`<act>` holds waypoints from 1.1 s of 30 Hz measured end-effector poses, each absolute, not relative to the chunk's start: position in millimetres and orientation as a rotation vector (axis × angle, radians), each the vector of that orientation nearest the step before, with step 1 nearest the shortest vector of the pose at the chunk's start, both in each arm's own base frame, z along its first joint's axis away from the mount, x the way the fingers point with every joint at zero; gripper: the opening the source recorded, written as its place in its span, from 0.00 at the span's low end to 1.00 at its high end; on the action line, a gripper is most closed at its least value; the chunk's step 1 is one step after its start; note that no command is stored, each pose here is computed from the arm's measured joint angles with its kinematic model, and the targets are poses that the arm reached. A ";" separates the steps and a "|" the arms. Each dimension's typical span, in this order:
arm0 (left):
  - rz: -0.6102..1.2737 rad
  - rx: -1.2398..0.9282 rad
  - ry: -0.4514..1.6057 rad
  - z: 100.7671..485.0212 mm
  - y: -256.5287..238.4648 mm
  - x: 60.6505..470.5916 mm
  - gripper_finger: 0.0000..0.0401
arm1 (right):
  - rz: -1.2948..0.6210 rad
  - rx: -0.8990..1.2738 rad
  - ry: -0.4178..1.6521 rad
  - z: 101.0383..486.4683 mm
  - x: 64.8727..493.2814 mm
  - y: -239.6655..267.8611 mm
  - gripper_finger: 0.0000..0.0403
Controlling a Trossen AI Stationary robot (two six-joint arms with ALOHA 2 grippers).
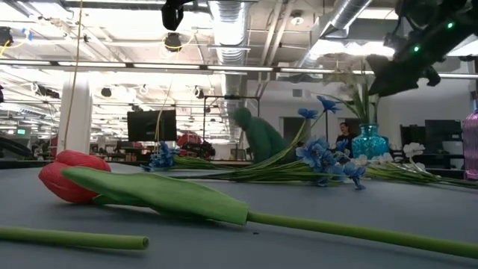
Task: Sort flowers into vase by color
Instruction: Put the white flowers into the blue vase
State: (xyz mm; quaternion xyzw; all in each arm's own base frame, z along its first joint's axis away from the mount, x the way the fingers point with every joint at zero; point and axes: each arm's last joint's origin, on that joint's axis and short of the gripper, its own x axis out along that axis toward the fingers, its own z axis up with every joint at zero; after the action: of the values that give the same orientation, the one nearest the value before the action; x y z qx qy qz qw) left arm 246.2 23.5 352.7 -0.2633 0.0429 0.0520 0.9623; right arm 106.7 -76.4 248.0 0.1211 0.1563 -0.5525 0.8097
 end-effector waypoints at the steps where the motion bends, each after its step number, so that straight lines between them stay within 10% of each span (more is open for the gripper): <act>1: 0.105 -0.533 0.087 352.6 23.5 246.2 0.32 | -1.153 0.269 0.347 250.8 106.5 -75.5 0.45; 33: 0.149 -0.356 0.410 323.1 22.7 238.2 0.32 | -0.389 0.818 0.711 324.2 117.1 -20.4 0.45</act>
State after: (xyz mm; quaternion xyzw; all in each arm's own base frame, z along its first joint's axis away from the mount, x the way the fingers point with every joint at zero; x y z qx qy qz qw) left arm 238.2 22.7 323.1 -0.1755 0.2024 0.0733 0.9607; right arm 117.1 -20.4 324.2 0.3866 0.3361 -0.1840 0.8389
